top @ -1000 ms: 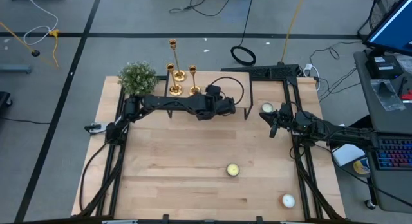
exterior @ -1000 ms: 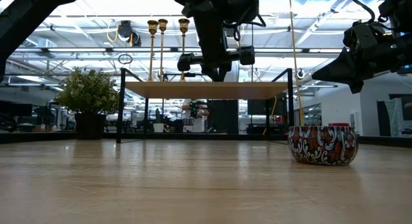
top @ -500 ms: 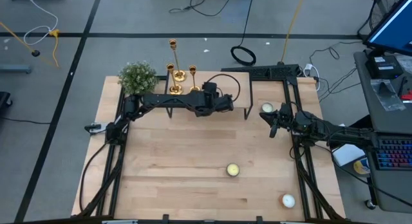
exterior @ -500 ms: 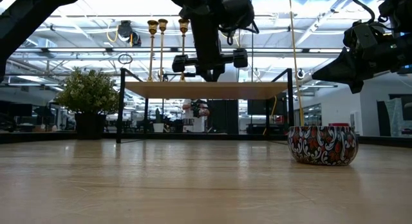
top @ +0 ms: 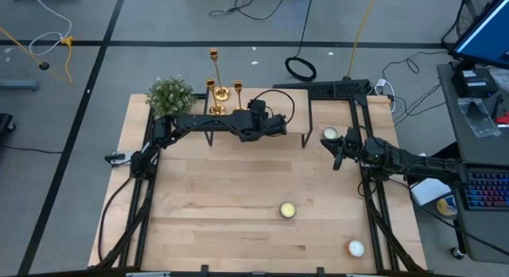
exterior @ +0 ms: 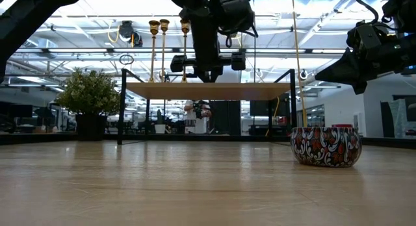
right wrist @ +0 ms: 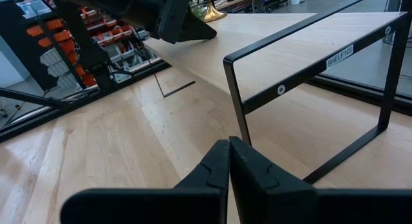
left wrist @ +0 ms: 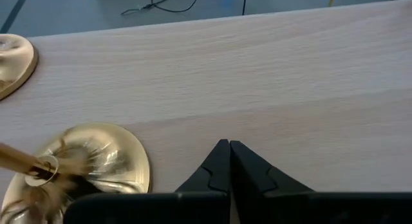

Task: Pick & Place candle stick holders
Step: Put the gold candle holder on the shelf

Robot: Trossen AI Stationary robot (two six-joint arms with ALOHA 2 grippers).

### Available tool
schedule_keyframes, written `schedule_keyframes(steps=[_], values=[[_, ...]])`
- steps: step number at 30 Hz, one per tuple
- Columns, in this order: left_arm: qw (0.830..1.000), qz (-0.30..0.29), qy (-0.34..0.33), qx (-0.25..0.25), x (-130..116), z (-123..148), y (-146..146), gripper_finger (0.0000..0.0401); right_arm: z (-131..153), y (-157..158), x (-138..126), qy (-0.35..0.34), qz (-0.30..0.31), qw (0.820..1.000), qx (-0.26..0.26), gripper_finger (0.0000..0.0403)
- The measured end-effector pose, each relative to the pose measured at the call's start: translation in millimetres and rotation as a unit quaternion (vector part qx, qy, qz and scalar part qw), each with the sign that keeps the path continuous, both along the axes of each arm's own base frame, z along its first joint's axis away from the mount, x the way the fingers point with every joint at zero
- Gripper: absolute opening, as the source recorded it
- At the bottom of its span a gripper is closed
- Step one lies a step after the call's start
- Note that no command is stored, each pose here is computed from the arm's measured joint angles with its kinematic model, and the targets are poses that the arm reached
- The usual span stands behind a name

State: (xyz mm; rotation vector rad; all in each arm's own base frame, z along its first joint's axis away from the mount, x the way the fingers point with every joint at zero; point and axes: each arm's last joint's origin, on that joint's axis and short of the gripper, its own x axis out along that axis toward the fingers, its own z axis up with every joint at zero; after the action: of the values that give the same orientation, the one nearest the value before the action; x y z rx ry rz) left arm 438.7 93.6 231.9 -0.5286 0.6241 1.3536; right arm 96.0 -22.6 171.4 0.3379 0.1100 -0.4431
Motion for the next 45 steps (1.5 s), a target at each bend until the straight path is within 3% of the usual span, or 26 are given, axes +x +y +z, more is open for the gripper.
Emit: schedule_keyframes(steps=[45], values=[[0.997, 0.025, 0.076, 0.004, -17, -3, 18, 0.0002, 0, 0, 0, 0.000, 0.000, 1.000, 0.000, 0.0004]])
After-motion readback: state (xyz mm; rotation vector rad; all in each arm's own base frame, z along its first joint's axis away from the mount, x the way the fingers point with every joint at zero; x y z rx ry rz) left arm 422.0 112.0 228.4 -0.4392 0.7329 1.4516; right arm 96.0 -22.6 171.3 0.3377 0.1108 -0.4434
